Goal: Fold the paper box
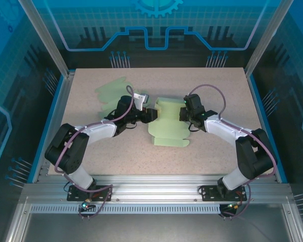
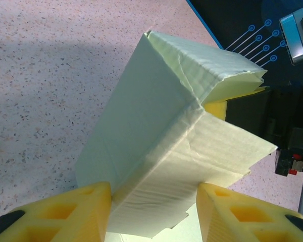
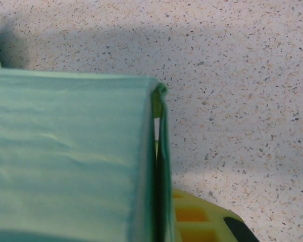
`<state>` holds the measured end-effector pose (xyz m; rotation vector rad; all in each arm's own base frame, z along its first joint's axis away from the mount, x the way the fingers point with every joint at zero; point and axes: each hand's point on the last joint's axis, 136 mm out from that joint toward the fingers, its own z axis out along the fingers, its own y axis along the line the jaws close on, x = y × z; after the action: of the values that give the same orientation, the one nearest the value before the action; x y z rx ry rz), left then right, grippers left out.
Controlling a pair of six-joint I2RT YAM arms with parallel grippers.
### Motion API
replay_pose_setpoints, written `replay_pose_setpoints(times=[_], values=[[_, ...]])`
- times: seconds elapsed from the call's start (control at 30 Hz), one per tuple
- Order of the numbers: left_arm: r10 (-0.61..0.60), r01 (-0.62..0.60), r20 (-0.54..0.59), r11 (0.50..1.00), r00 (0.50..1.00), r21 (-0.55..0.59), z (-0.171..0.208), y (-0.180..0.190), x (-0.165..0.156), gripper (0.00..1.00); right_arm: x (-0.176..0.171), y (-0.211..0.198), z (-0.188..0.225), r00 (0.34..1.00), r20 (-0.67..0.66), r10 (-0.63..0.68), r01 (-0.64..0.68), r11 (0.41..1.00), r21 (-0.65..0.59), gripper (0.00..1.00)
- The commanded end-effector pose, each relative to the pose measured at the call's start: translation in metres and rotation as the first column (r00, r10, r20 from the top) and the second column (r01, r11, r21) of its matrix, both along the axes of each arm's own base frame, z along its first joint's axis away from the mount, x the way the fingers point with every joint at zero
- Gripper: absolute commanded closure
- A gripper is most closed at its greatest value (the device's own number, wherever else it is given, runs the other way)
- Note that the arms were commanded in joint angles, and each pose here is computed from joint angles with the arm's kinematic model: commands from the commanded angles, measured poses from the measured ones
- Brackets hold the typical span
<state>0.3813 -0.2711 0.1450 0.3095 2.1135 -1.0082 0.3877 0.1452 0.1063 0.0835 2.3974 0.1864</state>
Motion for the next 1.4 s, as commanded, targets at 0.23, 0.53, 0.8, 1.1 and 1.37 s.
replay_pose_setpoints(times=[0.23,0.53,0.8,1.1,1.37], values=[[-0.032,0.018,0.169,0.996,0.985,0.085,0.013,-0.013,0.020,0.54,-0.008,0.017,0.010,0.998,0.015,0.055,-0.055,0.998,0.020,0.98],[0.010,-0.088,0.318,0.968,0.948,0.233,0.017,-0.017,0.026,0.66,-0.015,0.024,0.010,0.998,0.008,0.064,-0.064,0.998,0.022,0.98],[0.021,-0.128,0.382,0.958,0.924,0.255,0.022,-0.010,0.028,0.56,-0.019,0.026,0.018,0.997,0.024,0.073,-0.074,0.997,0.020,0.97],[0.029,-0.153,0.412,0.950,0.911,0.273,0.028,0.006,0.034,0.52,-0.024,0.026,0.026,0.995,0.042,0.090,-0.091,0.995,0.027,0.97],[0.063,-0.193,0.444,0.947,0.894,0.256,0.034,0.012,0.040,0.52,-0.032,0.034,0.038,0.990,0.069,0.126,-0.129,0.991,0.037,0.96]])
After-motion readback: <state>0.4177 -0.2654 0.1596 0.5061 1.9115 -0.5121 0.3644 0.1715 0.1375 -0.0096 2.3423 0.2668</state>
